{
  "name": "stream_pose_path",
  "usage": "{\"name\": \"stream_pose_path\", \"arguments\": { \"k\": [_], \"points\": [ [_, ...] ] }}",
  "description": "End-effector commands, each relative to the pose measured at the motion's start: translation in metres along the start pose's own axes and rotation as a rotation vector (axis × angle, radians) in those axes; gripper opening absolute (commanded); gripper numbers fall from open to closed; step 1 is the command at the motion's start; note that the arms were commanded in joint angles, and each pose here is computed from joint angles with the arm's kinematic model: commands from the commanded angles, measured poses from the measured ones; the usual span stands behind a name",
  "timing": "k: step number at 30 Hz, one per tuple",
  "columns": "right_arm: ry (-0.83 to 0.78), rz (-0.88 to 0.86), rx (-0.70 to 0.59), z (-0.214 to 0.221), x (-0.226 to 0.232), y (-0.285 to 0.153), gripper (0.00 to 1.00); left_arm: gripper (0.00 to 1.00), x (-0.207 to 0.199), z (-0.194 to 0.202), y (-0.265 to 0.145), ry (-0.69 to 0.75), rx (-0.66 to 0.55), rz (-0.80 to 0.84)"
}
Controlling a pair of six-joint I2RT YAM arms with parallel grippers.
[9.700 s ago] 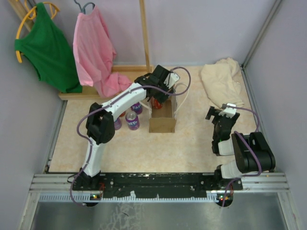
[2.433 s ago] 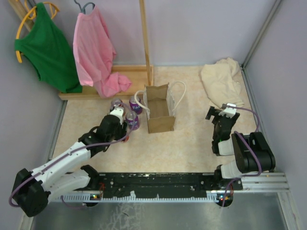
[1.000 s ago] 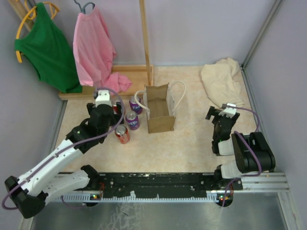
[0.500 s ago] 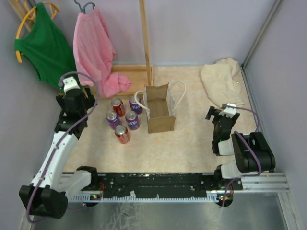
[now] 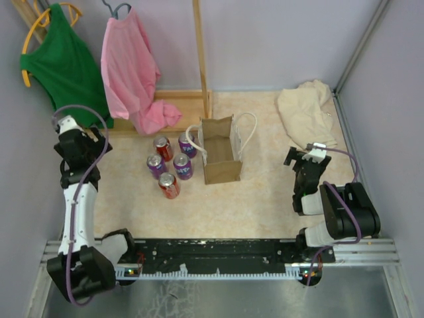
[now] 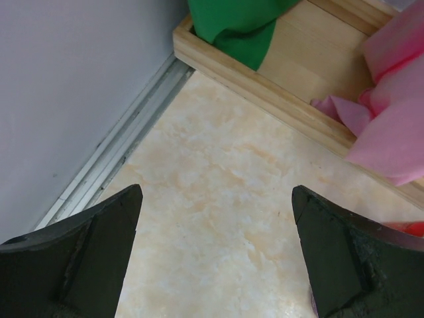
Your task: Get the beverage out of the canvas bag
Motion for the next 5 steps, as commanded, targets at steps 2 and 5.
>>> {"name": "stream_pose_path", "arguments": {
  "k": [2, 5],
  "points": [
    [0.007, 0.013, -0.047, -0.0105, 0.0013, 0.0042, 0.99, 1.0, -0.0072, -0.0035, -0.0034, 0.006, -0.026, 0.089],
    [0.006, 0.011, -0.049, -0.0107, 0.0015, 0.0041, 0.99, 1.0, -0.008, -0.0038, -0.0029, 0.006, -0.025, 0.094]
  ]
}}
Point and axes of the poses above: each gripper's point midway between its finger pads, its own y axis out along the fingers, its own x axis along the line the jaws close on, z = x × y, the point moved 7 cm from there along -y, back along the fingers, and after that the axes turned 4 degrees about -y, right-handed, at the moved point
